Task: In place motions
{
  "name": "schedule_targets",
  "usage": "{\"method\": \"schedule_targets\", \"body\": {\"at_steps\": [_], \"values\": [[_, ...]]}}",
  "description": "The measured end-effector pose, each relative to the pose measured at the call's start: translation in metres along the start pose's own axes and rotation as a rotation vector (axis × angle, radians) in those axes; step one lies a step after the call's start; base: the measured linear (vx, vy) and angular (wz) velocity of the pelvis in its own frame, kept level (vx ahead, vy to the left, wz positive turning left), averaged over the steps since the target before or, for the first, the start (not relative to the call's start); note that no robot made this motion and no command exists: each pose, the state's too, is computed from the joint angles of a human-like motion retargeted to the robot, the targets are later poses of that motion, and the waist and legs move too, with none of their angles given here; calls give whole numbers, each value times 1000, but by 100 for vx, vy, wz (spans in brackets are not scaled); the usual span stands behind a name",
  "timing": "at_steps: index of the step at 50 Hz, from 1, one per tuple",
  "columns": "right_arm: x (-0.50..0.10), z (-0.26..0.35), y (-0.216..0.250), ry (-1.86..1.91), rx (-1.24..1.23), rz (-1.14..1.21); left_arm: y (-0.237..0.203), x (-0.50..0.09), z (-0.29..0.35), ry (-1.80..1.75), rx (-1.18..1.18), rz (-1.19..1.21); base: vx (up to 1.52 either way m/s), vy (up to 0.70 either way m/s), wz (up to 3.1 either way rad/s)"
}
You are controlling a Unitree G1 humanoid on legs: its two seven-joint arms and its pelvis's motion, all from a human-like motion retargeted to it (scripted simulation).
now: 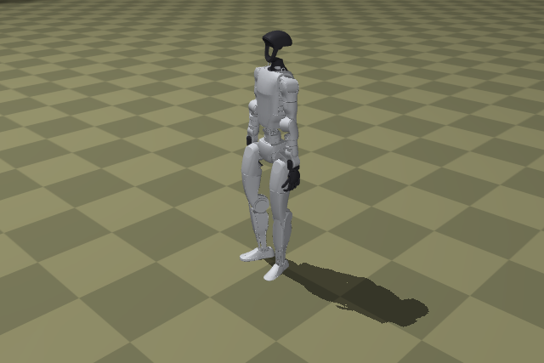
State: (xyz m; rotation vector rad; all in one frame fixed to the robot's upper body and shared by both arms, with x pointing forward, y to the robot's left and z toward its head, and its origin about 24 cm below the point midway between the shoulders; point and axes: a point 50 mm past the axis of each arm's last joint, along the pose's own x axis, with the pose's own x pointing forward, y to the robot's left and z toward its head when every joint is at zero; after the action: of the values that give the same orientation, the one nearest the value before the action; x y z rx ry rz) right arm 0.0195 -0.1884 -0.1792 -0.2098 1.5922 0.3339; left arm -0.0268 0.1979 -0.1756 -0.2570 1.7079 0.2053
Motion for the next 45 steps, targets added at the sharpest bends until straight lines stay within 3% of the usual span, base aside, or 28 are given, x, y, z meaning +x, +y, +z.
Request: {"method": "schedule_targets", "body": {"at_steps": [45], "values": [[0, -6, -1, 24, -12, -8, -1, 0, -3, 19, 22, 6, 0, 0, 0]]}}
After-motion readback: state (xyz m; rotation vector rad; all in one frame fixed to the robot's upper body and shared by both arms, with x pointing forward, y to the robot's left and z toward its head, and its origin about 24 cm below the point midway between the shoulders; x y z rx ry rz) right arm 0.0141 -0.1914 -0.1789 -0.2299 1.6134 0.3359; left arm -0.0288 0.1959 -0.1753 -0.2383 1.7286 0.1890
